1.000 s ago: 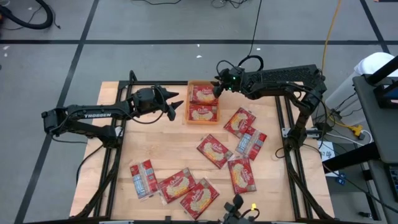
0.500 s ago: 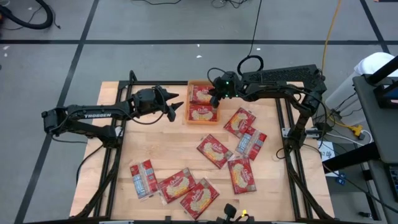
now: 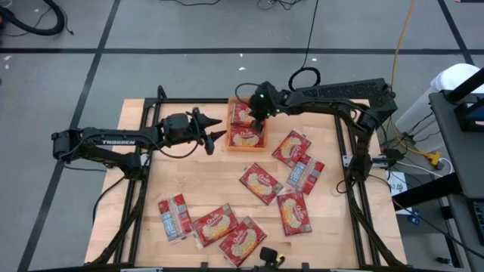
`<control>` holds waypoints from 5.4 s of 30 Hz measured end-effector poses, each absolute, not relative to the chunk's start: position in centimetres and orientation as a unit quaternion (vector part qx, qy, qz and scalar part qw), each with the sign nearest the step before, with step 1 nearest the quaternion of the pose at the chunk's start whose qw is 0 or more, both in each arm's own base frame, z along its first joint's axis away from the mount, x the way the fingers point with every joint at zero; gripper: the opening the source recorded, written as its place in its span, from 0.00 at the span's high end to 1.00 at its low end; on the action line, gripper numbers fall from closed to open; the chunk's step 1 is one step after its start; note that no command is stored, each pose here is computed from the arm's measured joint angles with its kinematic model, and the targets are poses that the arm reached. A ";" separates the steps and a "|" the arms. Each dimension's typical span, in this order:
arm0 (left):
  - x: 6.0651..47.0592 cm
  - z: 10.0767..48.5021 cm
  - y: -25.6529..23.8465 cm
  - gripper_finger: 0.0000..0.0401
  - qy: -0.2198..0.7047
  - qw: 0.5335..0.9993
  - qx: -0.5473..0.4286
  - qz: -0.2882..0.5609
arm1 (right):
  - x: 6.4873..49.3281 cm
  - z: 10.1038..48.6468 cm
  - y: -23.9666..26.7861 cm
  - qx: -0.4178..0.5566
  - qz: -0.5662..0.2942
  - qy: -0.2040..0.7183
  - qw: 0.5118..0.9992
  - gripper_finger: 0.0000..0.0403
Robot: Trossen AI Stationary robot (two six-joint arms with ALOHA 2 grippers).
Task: Sort popcorn bags into baskets
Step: Put the red popcorn bag into the orange bin
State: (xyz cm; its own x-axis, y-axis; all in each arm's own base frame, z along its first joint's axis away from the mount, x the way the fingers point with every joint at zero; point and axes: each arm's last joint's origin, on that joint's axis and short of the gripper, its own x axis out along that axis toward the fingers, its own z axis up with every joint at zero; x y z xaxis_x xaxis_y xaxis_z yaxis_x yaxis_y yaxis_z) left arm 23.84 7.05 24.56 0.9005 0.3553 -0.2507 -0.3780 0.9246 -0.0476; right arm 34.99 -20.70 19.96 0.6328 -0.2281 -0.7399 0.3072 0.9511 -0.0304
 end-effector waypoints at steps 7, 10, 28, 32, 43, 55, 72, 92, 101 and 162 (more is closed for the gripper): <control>24.1 24.3 6.8 0.43 0.128 0.974 -0.041 0.182 | 35.2 15.8 -22.1 0.046 -0.128 0.472 0.871 0.99; 24.2 24.0 6.9 0.43 0.134 0.973 -0.040 0.183 | 35.3 15.0 -22.3 0.038 -0.126 0.479 0.868 0.99; 24.1 23.0 5.7 0.43 0.185 0.967 -0.064 0.166 | 35.3 20.9 -21.0 -0.025 -0.145 0.408 0.901 0.99; 24.0 22.0 3.6 0.43 0.243 0.957 -0.086 0.134 | 34.8 22.8 -18.9 0.008 -0.081 0.372 0.924 0.99; 23.3 19.9 -5.7 0.43 0.337 0.934 -0.123 0.009 | 32.1 22.3 -11.0 -0.031 0.000 0.313 0.949 0.99; 21.5 14.5 -14.7 0.30 0.430 0.878 -0.210 0.007 | 28.6 19.2 -4.4 -0.053 0.063 0.215 0.973 0.99; 20.2 11.2 -18.1 0.42 0.471 0.846 -0.250 0.014 | 28.6 18.6 -2.3 -0.073 0.094 0.187 0.975 0.99; 24.1 14.9 -9.4 0.97 0.394 0.916 -0.056 0.059 | 28.4 18.3 -2.8 0.011 0.050 0.214 0.976 0.95; 24.2 19.2 -3.3 0.97 0.332 0.927 0.132 0.112 | 28.0 18.4 -4.3 0.012 -0.023 0.224 0.974 0.74; 30.6 18.8 12.6 0.92 0.350 0.897 0.263 0.067 | 18.4 20.2 -4.1 -0.094 -0.161 0.160 0.969 0.65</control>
